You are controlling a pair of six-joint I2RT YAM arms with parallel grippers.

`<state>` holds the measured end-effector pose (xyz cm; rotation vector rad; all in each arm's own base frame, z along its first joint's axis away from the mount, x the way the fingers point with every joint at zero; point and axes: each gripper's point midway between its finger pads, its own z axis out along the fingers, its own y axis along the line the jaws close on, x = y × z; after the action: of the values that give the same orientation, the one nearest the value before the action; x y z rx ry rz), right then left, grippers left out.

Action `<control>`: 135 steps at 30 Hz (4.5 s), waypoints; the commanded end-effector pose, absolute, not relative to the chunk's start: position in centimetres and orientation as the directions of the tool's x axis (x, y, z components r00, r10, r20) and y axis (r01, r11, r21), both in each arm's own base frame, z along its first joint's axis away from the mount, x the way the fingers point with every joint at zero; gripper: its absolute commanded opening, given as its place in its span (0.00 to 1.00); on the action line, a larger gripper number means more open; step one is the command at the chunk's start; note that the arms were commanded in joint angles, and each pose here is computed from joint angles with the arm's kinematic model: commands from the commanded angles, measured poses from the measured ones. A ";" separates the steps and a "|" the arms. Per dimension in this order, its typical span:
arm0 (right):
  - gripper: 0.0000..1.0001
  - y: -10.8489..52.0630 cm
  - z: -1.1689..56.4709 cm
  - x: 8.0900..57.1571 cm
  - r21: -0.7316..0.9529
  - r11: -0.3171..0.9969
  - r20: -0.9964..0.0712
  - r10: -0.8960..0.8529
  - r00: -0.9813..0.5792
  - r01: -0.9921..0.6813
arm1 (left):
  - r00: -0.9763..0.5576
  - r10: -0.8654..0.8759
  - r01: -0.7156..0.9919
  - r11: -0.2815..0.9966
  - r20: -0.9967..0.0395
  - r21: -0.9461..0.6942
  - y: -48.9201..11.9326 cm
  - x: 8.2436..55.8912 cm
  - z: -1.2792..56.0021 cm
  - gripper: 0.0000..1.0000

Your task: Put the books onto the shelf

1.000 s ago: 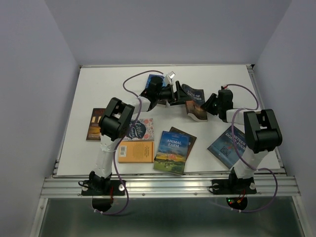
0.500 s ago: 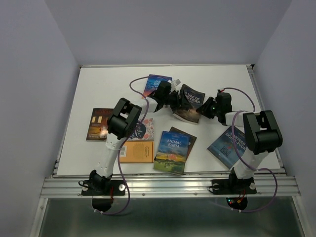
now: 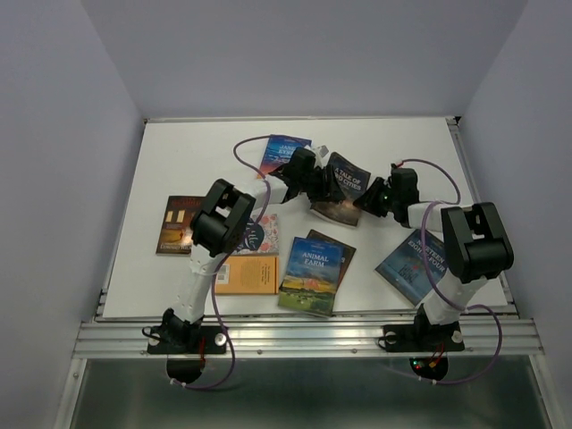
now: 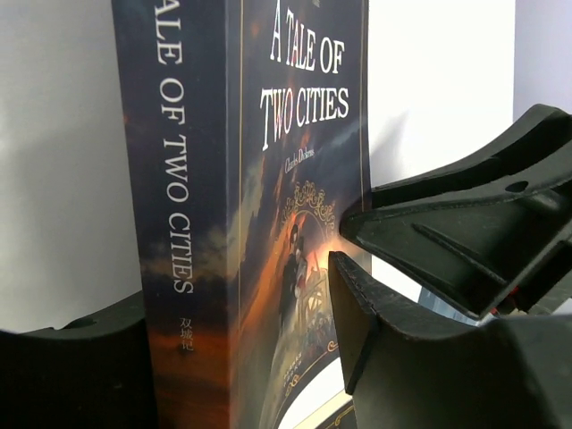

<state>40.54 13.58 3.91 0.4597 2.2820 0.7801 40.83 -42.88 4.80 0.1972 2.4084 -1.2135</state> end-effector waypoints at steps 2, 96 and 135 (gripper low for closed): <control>0.34 16.0 4.7 38.0 0.646 0.762 -0.466 0.429 -0.774 0.034 | -0.808 -0.061 0.465 0.544 -0.586 -0.698 -44.5 39.5 12.0 0.00; 0.32 15.6 8.3 35.1 0.659 0.733 -0.379 0.517 -0.768 0.169 | -0.921 -0.013 0.238 0.772 -0.389 -0.589 -38.1 36.6 2.8 0.06; 0.01 17.3 24.7 36.9 0.790 0.574 -0.587 0.609 -0.533 -0.214 | -0.894 0.003 0.440 0.190 -0.447 -0.878 -39.3 33.5 15.3 0.99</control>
<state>35.55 15.78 17.30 0.4622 2.0978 0.9544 35.10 -38.26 11.00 0.2816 2.2893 -1.6042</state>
